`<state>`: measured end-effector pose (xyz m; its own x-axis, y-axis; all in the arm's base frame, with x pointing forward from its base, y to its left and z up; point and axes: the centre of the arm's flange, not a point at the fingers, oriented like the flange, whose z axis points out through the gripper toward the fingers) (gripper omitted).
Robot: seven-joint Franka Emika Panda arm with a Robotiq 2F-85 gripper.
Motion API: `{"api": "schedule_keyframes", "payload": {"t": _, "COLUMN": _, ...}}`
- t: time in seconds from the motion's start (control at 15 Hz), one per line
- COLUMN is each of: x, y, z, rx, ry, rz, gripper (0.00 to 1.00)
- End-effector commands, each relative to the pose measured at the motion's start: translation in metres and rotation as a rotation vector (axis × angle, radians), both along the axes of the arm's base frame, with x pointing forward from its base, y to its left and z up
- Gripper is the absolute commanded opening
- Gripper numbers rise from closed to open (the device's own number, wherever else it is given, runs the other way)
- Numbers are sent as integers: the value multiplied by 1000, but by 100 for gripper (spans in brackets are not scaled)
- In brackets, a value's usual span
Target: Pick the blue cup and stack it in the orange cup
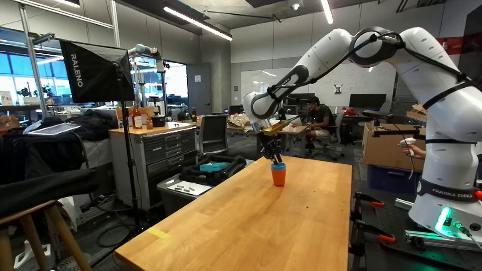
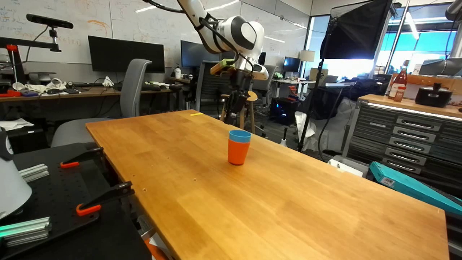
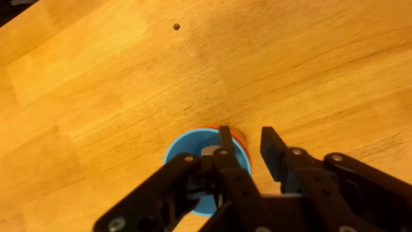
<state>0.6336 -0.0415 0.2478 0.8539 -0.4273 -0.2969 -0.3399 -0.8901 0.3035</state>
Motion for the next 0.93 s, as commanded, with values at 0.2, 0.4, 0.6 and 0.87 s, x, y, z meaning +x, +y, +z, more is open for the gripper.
{"api": "schedule_keyframes", "payload": {"t": 0.2, "x": 20, "y": 13, "z": 11, "rx": 53, "ry": -42, "rz": 4, "gripper": 86}}
{"api": "schedule_keyframes", "payload": {"t": 0.4, "x": 31, "y": 35, "z": 31, "rx": 167, "ry": -119, "rz": 68, "gripper": 100}}
{"api": "schedule_keyframes", "payload": {"t": 0.6, "x": 43, "y": 60, "z": 50, "rx": 262, "ry": -202, "rz": 139, "gripper": 100}}
{"api": "schedule_keyframes", "payload": {"t": 0.87, "x": 60, "y": 77, "z": 77, "rx": 342, "ry": -277, "rz": 261, "gripper": 99}}
